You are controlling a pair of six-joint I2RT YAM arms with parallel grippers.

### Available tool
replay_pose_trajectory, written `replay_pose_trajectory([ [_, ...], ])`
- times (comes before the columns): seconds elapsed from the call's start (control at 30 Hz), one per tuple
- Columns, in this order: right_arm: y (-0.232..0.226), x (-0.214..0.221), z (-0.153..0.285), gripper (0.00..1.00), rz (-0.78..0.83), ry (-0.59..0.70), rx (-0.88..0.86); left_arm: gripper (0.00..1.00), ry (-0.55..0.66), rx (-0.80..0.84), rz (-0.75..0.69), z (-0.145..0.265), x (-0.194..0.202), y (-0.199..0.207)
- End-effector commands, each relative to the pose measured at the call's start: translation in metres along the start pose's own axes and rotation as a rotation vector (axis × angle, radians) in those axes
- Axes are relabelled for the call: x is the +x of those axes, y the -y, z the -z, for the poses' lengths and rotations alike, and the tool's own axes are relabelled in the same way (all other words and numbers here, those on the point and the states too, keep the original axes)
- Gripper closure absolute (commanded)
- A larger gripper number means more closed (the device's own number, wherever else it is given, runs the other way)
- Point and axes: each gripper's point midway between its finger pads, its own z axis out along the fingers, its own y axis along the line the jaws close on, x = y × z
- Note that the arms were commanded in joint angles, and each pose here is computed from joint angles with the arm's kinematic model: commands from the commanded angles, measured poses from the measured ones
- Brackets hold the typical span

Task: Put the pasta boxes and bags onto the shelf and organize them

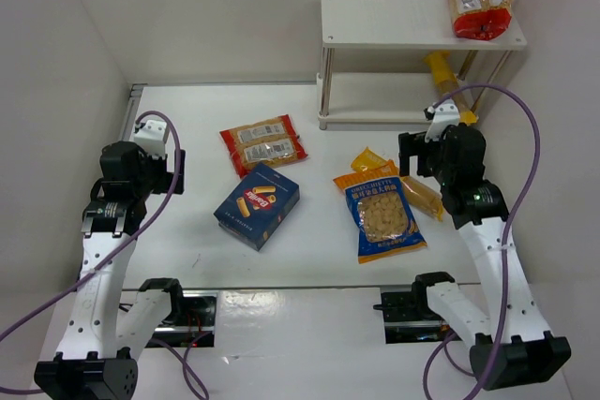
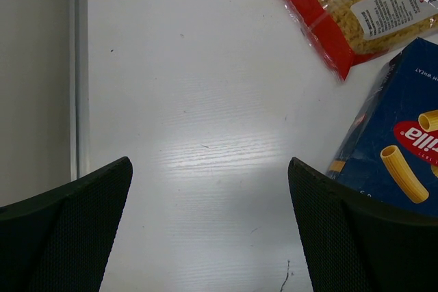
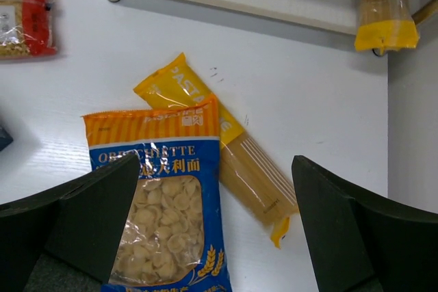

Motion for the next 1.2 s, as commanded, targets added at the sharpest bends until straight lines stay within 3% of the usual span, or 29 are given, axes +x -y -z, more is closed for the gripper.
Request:
replay_pose_trajectory([
  [0.0, 0.008, 0.021, -0.005, 0.0, -0.05, -0.041, 0.048, 0.0, 0.037, -0.013, 0.025, 0.005, -0.01, -0.001],
  [0.3, 0.027, 0.035, -0.011, 0.0, -0.057, -0.056, 0.147, 0.0, 0.029, -0.001, 0.025, 0.005, -0.008, 0.001],
  [1.17, 0.024, 0.038, -0.018, 0.0, -0.056, -0.075, 0.13, 0.0, -0.004, 0.032, 0.016, -0.002, -0.005, 0.006],
])
